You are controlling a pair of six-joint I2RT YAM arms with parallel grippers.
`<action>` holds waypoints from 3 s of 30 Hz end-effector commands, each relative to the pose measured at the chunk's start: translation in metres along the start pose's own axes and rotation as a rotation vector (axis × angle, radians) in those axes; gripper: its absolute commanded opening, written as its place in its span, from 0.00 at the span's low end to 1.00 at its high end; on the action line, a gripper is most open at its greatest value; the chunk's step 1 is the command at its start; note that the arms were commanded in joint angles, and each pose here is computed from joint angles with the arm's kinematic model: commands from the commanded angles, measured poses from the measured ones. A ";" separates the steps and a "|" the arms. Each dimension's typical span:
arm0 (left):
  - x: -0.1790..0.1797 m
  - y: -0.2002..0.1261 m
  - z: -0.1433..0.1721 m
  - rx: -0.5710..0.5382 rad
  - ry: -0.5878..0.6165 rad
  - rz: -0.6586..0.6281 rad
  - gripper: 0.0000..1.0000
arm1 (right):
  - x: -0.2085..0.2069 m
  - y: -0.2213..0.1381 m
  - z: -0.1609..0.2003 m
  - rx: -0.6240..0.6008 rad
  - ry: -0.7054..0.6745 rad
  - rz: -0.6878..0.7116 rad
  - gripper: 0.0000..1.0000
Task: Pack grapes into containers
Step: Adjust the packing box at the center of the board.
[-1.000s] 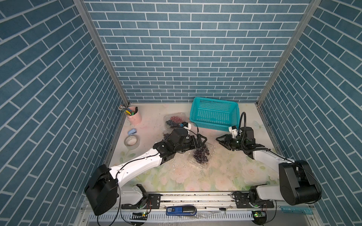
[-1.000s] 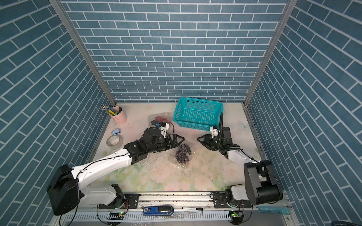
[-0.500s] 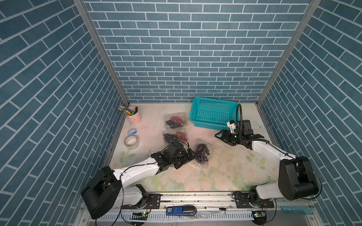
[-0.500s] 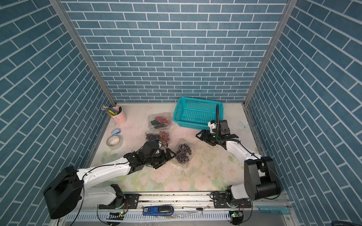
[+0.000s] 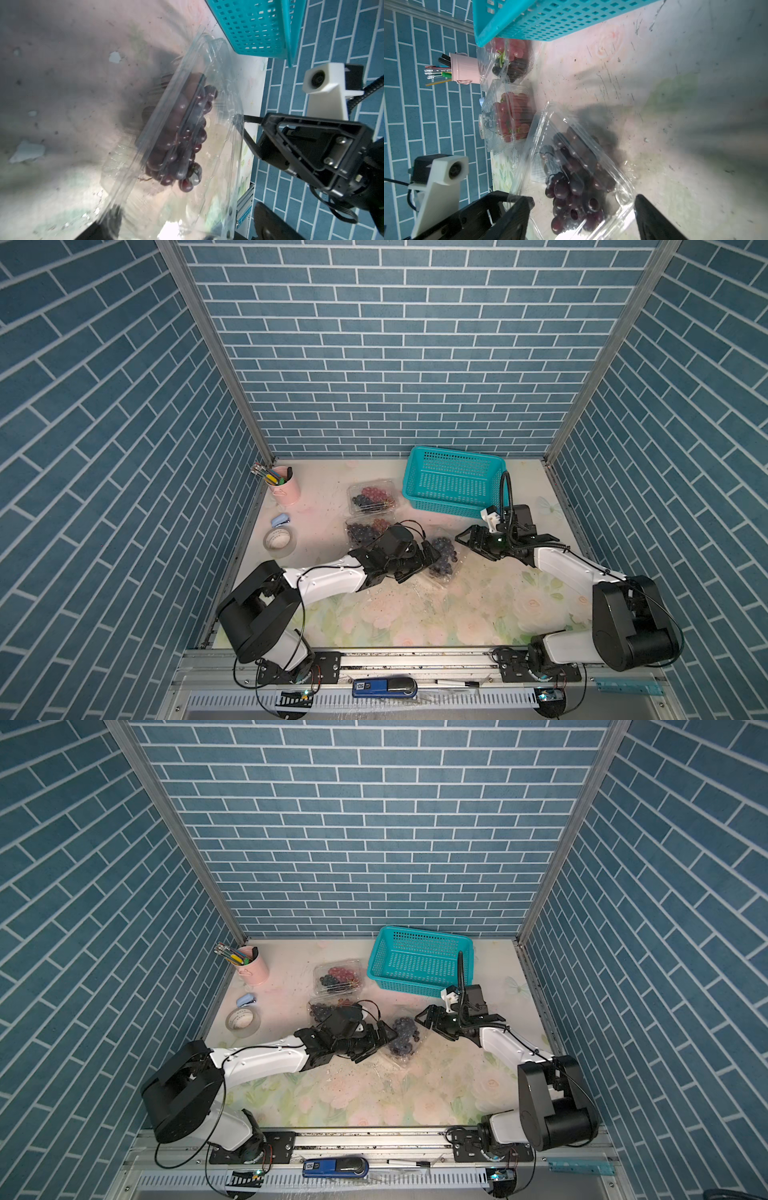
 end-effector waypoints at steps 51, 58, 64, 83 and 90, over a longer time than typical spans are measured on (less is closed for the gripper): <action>0.015 -0.012 -0.042 -0.010 0.050 0.049 1.00 | -0.009 0.006 -0.073 -0.126 0.080 -0.079 0.92; 0.023 -0.013 -0.040 -0.007 0.036 0.051 0.99 | -0.001 0.011 -0.045 -0.094 0.093 -0.114 0.92; 0.032 -0.019 -0.043 -0.020 0.018 0.061 1.00 | 0.007 0.019 -0.013 -0.071 0.095 -0.091 0.92; 0.064 -0.034 -0.035 -0.112 -0.058 0.165 0.71 | 0.010 -0.017 -0.024 -0.170 0.024 0.039 0.95; 0.075 -0.036 -0.035 -0.165 -0.067 0.136 0.60 | 0.021 0.007 -0.046 -0.128 0.008 0.004 0.95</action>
Point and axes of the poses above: each gripper's point midway between its finger pads, its own y axis out along the fingers, its own x axis along the line the jaws close on, z = x × y, the point moved 2 cm from there along -y, back along the fingers, and after that the axes turned 13 degrees about y, right-handed, at the moved point
